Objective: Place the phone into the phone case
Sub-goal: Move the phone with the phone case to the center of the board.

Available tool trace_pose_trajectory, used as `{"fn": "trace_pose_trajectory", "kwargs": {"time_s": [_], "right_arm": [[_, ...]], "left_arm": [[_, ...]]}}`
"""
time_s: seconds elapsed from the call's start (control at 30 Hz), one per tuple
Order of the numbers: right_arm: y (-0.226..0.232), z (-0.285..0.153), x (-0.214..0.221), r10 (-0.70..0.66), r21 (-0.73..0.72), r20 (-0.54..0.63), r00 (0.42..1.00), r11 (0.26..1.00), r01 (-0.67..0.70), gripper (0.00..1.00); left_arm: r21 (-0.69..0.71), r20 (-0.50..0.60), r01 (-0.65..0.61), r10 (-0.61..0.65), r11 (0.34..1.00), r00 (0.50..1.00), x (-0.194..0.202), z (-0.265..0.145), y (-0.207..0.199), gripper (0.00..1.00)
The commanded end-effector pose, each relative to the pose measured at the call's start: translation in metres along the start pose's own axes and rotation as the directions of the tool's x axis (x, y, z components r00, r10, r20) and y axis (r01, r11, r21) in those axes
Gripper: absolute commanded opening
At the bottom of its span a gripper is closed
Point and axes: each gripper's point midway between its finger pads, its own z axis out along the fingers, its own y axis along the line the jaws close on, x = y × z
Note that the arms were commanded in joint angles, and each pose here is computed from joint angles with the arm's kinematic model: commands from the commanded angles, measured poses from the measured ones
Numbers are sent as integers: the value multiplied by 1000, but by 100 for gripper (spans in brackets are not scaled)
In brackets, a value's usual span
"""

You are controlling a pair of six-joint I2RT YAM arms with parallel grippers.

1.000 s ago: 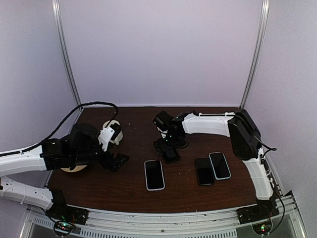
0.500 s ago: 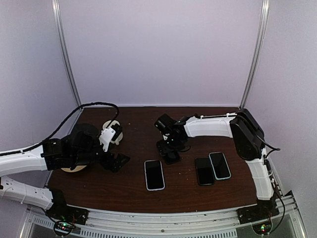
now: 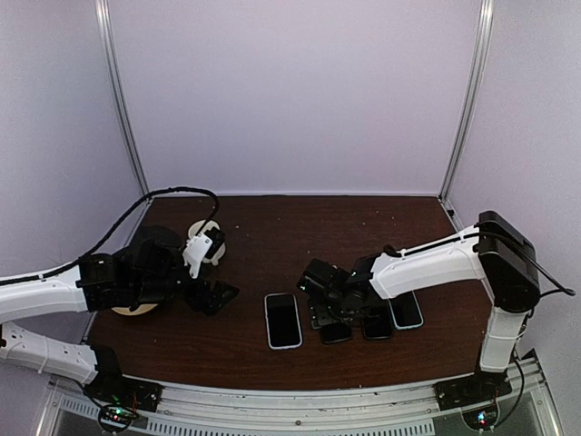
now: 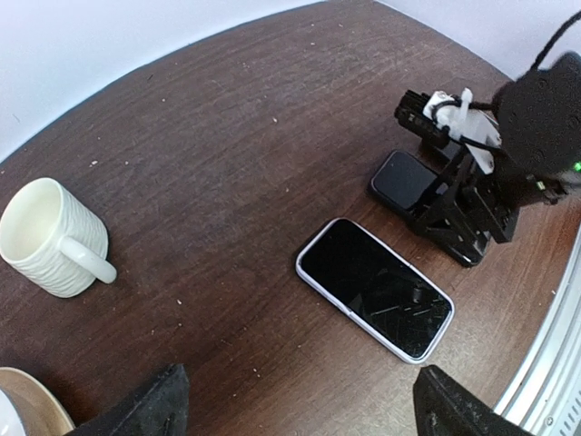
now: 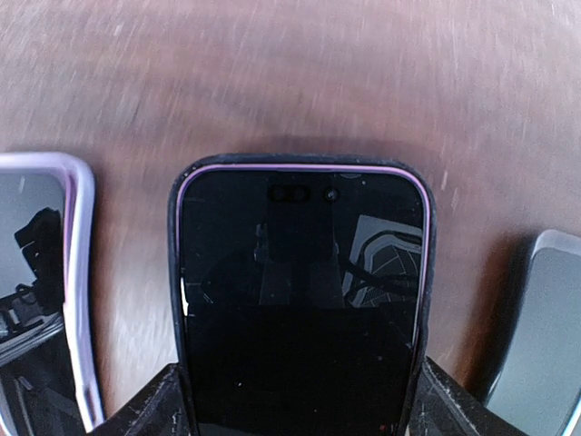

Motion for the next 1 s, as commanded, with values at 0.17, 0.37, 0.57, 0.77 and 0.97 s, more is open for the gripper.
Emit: {"fn": "trace_pose_trajectory", "kwargs": {"time_s": [0.17, 0.37, 0.57, 0.77, 0.97], "right_arm": [[4, -16, 5, 159, -6, 87, 983, 987, -159, 55], [7, -10, 10, 173, -16, 73, 982, 985, -172, 61], [8, -10, 9, 114, 3, 69, 991, 993, -114, 75], [14, -31, -5, -6, 19, 57, 998, 1000, 5, 87], [6, -55, -18, -49, -6, 71, 996, 999, 50, 96]], "left_arm": [[46, -181, 18, -9, 999, 983, 35, 32, -12, 76], [23, -264, 19, -12, 1000, 964, 58, 54, -11, 67], [9, -340, -5, 8, 1000, 940, 74, 80, -11, 61], [-6, -384, -38, 33, 999, 923, 81, 109, -12, 58], [-3, -434, -63, 55, 998, 899, 89, 136, -14, 56]]}}
